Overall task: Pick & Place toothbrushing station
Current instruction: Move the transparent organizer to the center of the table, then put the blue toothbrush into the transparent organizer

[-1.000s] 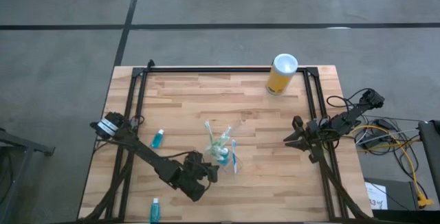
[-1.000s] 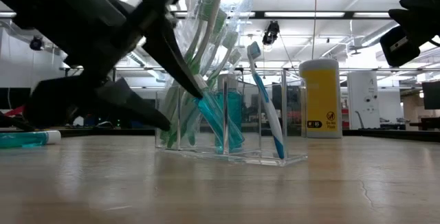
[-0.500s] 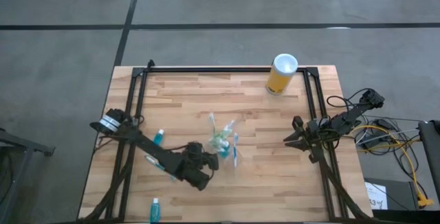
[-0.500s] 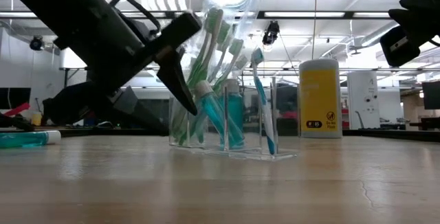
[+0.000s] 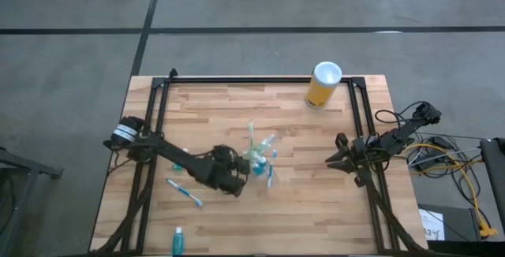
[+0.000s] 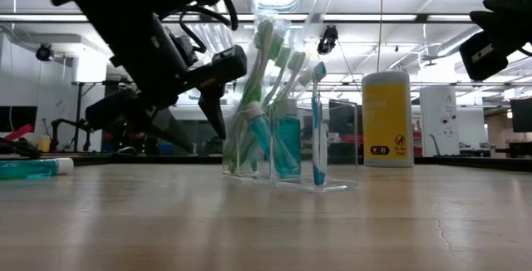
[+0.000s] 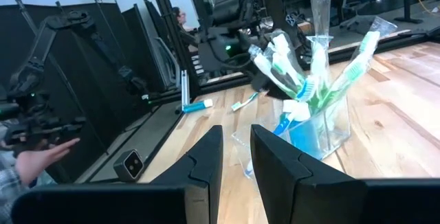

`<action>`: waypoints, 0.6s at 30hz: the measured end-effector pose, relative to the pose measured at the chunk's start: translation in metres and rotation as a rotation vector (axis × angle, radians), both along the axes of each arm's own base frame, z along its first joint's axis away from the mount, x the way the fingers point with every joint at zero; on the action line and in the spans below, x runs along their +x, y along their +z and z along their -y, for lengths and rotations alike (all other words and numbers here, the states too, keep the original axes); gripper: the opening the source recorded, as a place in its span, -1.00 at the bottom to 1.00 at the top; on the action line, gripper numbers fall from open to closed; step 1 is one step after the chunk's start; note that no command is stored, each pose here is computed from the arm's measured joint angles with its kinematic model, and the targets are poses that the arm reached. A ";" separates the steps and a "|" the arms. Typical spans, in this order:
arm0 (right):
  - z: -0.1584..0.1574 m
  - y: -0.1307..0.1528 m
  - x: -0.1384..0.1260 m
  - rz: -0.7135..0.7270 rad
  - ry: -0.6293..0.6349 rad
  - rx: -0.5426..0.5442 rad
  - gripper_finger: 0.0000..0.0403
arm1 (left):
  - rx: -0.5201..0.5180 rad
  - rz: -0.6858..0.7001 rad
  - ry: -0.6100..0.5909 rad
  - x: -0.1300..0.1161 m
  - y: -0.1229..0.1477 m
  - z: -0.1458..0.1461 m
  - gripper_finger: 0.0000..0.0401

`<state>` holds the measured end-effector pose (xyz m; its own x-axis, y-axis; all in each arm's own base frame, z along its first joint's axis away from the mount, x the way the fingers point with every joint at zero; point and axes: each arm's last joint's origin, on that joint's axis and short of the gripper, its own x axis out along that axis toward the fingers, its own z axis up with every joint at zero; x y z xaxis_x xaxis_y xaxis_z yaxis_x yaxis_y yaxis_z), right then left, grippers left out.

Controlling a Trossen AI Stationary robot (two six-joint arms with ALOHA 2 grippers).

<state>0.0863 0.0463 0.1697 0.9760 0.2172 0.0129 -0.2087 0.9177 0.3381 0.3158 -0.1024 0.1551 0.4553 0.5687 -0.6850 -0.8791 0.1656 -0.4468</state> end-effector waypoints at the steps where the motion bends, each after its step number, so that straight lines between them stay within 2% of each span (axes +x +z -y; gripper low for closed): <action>1: 0.000 0.000 0.000 0.000 0.000 0.000 -0.63 | 0.011 -0.020 0.008 -0.001 0.001 -0.005 0.13; 6: 0.000 0.000 0.000 0.000 0.000 0.000 -0.63 | 0.029 -0.122 -0.011 -0.007 0.015 -0.025 0.13; 9: 0.000 0.000 0.000 0.000 0.000 0.000 -0.63 | 0.047 -0.130 -0.075 -0.015 0.035 -0.025 0.13; 12: 0.000 0.000 0.000 0.000 0.000 0.000 -0.63 | 0.096 -0.079 -0.155 -0.028 0.066 -0.021 0.13; 14: 0.000 0.000 0.000 0.000 0.000 0.000 -0.63 | 0.171 -0.036 -0.212 -0.040 0.089 -0.018 0.13; 18: 0.000 0.000 0.000 0.000 0.000 0.000 -0.63 | 0.399 0.040 -0.304 -0.067 0.133 -0.011 0.13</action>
